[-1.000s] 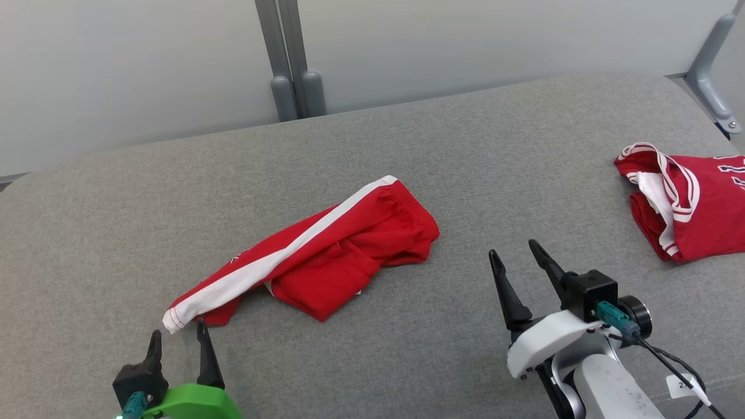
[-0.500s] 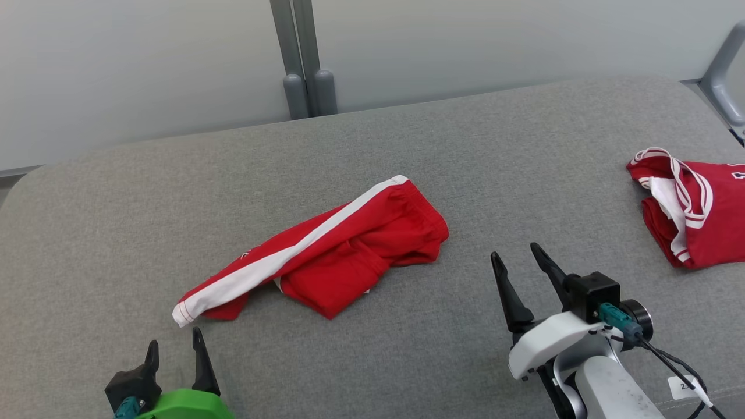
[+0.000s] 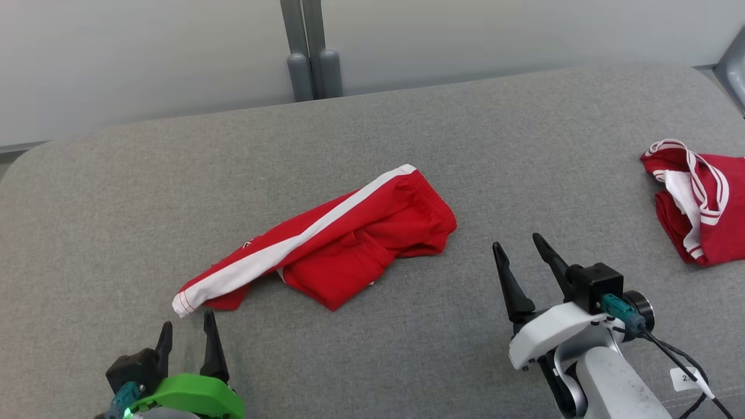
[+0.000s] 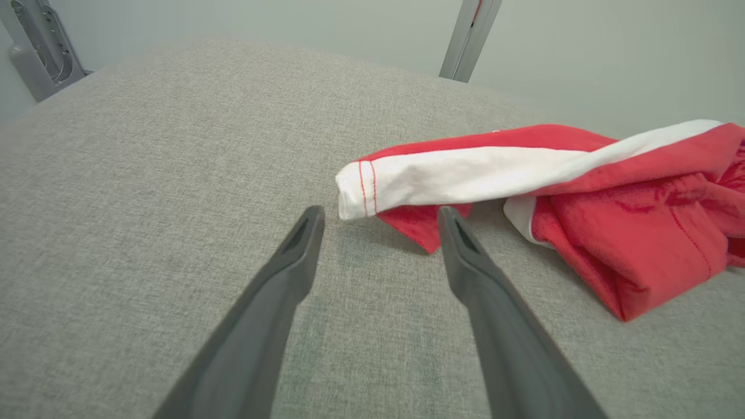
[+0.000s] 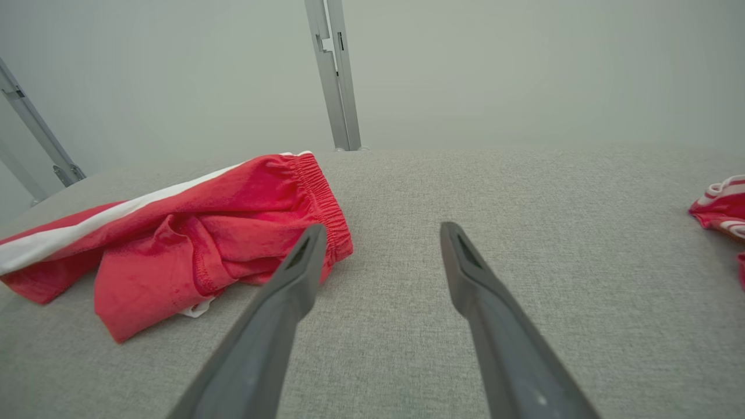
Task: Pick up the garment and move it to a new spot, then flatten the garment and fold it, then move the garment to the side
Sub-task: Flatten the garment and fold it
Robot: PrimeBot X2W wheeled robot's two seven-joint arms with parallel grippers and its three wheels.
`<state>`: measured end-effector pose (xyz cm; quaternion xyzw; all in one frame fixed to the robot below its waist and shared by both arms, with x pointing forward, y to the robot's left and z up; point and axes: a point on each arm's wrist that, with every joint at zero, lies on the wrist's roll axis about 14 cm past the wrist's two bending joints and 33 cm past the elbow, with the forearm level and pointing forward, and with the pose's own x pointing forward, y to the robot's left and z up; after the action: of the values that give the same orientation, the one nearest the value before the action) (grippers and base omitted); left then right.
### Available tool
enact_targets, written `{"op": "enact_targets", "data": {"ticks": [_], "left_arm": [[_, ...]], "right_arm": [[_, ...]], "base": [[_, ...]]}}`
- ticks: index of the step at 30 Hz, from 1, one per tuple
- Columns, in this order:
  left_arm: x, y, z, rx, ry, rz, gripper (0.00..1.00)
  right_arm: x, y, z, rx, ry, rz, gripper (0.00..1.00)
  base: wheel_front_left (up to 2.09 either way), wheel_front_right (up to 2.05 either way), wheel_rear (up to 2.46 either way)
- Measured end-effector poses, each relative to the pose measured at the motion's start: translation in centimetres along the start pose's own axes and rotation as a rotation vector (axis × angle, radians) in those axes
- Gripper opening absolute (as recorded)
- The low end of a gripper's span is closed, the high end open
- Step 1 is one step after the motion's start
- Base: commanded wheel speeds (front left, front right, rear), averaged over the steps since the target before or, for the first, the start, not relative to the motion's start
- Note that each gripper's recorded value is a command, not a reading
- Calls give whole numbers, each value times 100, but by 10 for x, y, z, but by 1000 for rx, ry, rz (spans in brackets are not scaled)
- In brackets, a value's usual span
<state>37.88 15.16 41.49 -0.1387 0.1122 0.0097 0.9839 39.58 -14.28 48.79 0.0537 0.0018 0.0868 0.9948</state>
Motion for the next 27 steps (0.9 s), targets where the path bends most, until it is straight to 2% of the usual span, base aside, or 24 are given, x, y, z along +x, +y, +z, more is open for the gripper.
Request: {"op": "enact_targets", "data": {"ticks": [8, 18, 19, 20, 21, 22, 27], "left_arm": [[21, 7, -7, -51, 30, 27, 100], [30, 7, -10, -53, 39, 14, 100], [30, 6, -10, -50, 42, 9, 76], [31, 5, -11, -48, 43, 5, 49], [32, 4, -11, -46, 44, -1, 33], [33, 3, -11, -47, 44, -5, 0], [36, 2, -8, -51, 35, -10, 0]], "right_arm": [[13, -5, -8, 2, 21, -6, 100], [19, -7, -11, 1, 26, -8, 100], [19, -8, -11, 1, 28, -9, 100], [19, -8, -12, 1, 29, -10, 100], [19, -9, -12, 1, 30, -11, 100], [19, -9, -12, 1, 31, -13, 100], [23, -14, -11, 1, 25, -23, 100]], "base": [[0, 0, 0], [0, 0, 0], [0, 0, 0], [0, 0, 0], [0, 0, 0], [0, 0, 0], [0, 0, 0]]}}
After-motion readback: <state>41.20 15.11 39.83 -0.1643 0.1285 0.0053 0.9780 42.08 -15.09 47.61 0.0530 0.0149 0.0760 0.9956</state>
